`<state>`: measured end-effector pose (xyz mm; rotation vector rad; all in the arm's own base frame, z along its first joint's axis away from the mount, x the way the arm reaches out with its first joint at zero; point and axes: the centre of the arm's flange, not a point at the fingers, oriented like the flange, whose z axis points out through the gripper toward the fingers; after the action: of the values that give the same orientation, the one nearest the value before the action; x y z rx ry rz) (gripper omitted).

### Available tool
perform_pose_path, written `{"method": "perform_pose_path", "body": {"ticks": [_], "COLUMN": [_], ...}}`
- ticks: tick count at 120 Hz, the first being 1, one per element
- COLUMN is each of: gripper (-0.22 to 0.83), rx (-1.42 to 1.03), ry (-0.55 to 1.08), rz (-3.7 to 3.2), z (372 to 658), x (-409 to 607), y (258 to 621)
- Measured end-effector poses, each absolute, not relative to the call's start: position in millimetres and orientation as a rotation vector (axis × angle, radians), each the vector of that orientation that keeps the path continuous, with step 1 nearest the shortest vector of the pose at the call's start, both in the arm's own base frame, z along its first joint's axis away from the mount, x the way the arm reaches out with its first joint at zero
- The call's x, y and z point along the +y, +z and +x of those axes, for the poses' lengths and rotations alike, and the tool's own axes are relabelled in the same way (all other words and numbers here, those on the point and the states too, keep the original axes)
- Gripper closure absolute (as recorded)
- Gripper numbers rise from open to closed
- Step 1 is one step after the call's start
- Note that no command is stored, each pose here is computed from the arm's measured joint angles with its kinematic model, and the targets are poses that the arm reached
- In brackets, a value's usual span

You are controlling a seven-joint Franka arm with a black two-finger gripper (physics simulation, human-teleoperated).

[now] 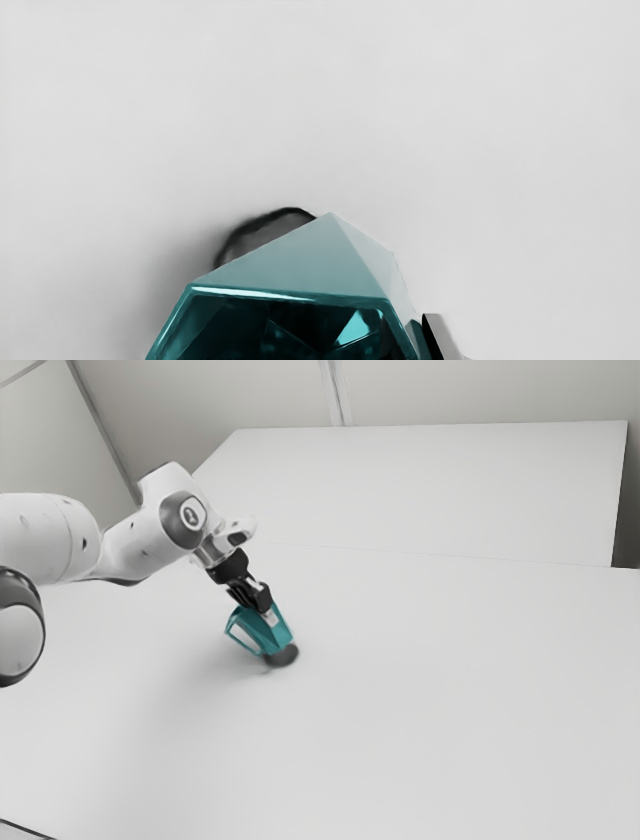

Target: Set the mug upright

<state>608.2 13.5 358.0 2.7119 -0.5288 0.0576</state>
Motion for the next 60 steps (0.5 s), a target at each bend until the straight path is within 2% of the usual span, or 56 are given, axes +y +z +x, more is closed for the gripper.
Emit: {"method": "perform_pose_path", "body": {"ticks": [13,36,60], "gripper": [0.78,0.78,0.78], "rx": [-0.668,-0.820,-0.996], "ry": [0.076,0.076,0.106], "rz": [2.808,2.913,3.015], "z": [619,630,640], "x": [-8,-40,-67], "y": [364,351,360]}}
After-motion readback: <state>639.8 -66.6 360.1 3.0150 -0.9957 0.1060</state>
